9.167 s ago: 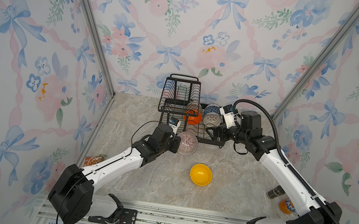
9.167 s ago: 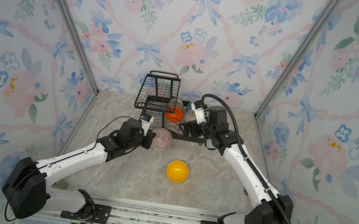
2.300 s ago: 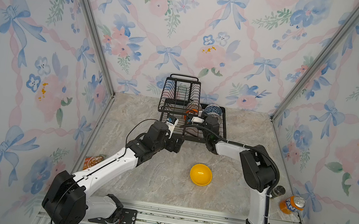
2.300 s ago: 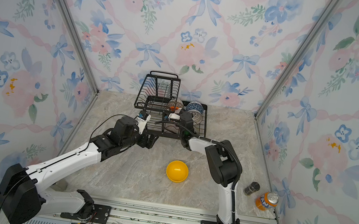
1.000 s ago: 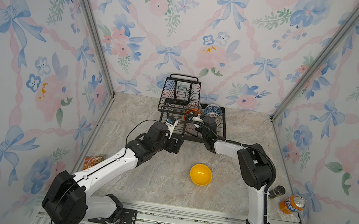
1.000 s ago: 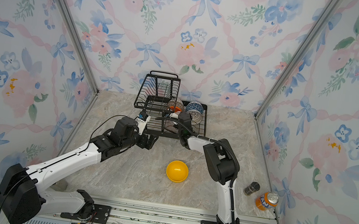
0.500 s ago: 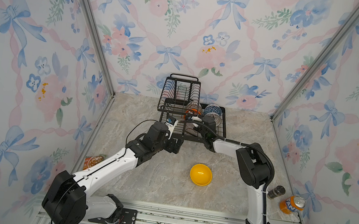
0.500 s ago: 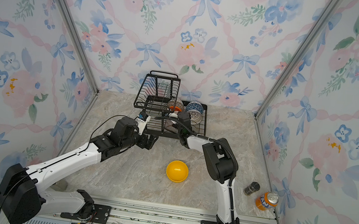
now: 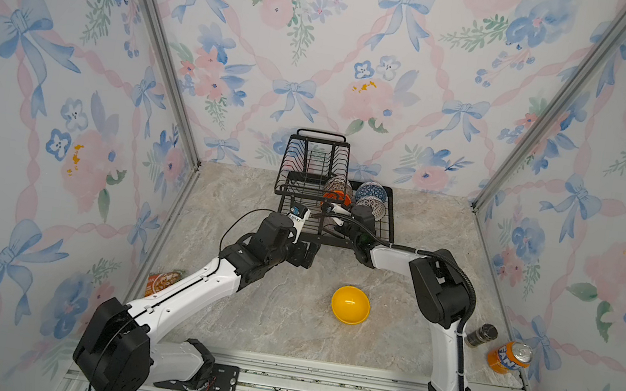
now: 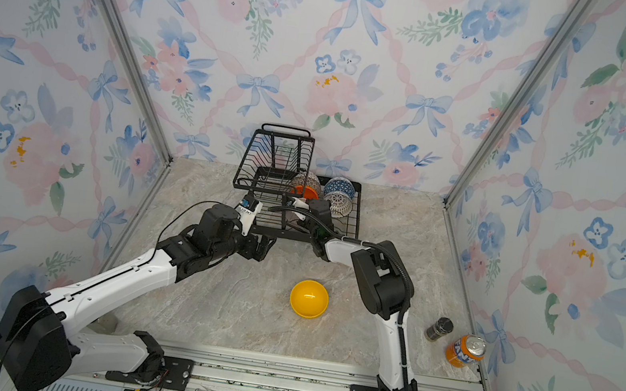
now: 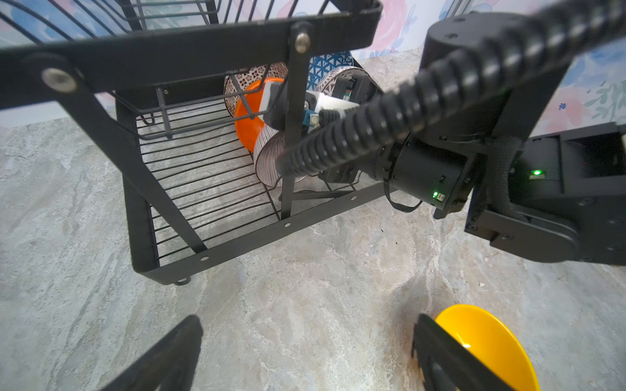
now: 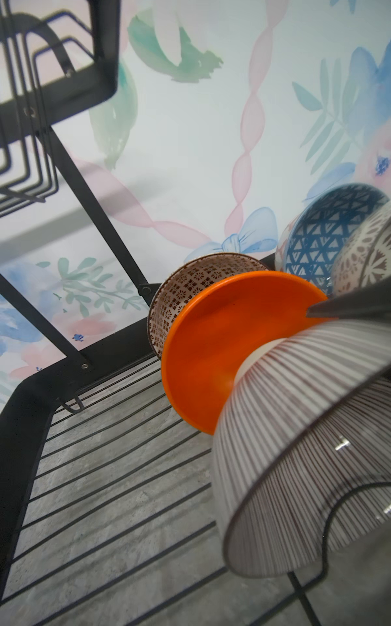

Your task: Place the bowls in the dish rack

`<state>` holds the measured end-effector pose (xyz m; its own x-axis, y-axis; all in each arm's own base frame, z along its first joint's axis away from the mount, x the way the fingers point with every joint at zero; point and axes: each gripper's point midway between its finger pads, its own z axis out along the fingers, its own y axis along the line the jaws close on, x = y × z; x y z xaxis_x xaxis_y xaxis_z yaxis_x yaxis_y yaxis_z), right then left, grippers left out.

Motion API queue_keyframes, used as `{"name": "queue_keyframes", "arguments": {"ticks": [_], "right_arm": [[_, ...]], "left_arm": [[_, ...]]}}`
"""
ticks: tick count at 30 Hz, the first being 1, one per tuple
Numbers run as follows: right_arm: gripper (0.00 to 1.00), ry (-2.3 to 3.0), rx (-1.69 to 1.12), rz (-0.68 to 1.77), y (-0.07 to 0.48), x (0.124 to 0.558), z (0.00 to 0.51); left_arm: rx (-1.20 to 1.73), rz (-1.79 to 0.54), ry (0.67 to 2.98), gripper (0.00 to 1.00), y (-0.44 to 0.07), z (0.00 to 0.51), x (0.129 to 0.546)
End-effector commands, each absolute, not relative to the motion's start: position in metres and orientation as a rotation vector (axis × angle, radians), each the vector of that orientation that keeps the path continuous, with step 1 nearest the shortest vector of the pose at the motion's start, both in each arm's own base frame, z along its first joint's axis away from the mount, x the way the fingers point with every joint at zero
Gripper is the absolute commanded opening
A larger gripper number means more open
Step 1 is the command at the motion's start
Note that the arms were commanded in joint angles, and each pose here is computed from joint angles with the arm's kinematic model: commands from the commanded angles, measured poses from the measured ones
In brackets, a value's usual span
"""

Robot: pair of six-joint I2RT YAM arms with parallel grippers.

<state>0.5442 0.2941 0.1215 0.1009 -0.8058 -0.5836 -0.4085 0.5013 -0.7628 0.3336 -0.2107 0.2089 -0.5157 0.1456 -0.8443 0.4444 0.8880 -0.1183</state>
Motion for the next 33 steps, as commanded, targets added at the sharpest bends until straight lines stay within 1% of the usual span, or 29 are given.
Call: {"name": "queue_keyframes", "arguments": {"ticks": [1, 18, 23, 29, 33], "right_arm": [[0.00, 1.527, -1.086, -0.355, 0.296, 0.539, 0.116], [0.00, 1.622, -1.061, -0.304, 0.288, 0.533, 0.115], [0.11, 1.628, -1.049, -0.300, 0.287, 0.533, 0.116], [0.18, 1.617, -1.034, -0.296, 0.288, 0.534, 0.124], [0.21, 1.613, -1.029, -0.289, 0.288, 0.534, 0.127]], "left_arm": [[0.410, -0.415, 2.113, 0.98, -0.210, 0.210, 0.334], [0.406, -0.417, 2.117, 0.98, -0.208, 0.208, 0.331], [0.406, -0.419, 2.117, 0.98, -0.208, 0.208, 0.330], [0.401, -0.416, 2.116, 0.98, -0.206, 0.208, 0.329], [0.400, -0.415, 2.117, 0.98, -0.205, 0.207, 0.328]]}}
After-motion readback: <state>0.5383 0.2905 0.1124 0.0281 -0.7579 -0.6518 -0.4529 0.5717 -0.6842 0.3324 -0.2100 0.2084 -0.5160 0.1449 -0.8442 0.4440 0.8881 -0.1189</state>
